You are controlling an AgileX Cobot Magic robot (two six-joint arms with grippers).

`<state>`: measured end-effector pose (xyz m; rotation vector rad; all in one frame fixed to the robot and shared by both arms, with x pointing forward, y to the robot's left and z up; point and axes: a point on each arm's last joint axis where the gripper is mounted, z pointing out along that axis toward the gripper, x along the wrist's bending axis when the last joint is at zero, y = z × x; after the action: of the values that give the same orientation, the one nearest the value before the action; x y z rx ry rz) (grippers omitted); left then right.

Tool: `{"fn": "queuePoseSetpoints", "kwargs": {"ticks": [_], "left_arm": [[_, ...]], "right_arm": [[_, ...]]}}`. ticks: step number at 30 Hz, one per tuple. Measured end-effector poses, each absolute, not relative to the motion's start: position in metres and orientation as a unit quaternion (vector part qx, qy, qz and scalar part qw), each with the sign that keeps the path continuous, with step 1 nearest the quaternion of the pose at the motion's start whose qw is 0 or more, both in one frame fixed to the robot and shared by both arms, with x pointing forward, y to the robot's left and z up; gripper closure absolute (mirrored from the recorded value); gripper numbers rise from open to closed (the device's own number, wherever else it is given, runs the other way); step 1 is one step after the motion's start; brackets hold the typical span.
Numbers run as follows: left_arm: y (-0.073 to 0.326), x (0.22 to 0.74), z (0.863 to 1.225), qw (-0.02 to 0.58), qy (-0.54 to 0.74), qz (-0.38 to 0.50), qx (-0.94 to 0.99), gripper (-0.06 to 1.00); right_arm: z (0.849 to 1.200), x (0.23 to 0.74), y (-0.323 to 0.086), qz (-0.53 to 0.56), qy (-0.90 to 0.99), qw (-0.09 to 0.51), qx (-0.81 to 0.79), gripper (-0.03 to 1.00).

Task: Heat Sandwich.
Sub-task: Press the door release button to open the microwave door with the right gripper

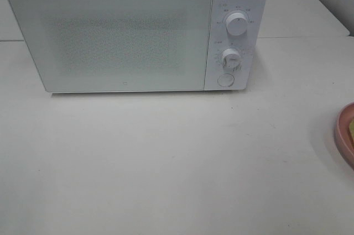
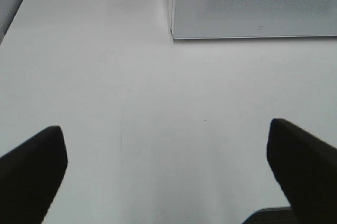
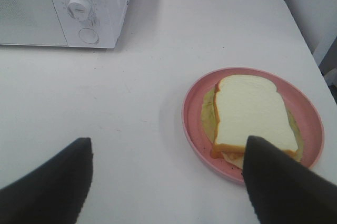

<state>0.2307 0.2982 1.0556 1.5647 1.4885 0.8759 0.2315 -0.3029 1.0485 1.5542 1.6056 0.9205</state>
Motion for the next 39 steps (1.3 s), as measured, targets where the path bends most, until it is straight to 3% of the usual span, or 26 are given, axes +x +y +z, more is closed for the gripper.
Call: {"fn": "queuePoseSetpoints", "kwargs": {"ticks": [24,39], "left_arm": [[0.298,0.231,1.056,0.395,0.587,0.345,0.617,-0.03],[0.298,0.231,1.056,0.395,0.587,0.345,0.617,-0.03]], "right_arm": [[1.058,0.236,-0.303,0.372,0.611,0.366,0.595,0.21],[1.064,0.278,-0.299,0.341,0.632,0.338,0.609,0.21]]}}
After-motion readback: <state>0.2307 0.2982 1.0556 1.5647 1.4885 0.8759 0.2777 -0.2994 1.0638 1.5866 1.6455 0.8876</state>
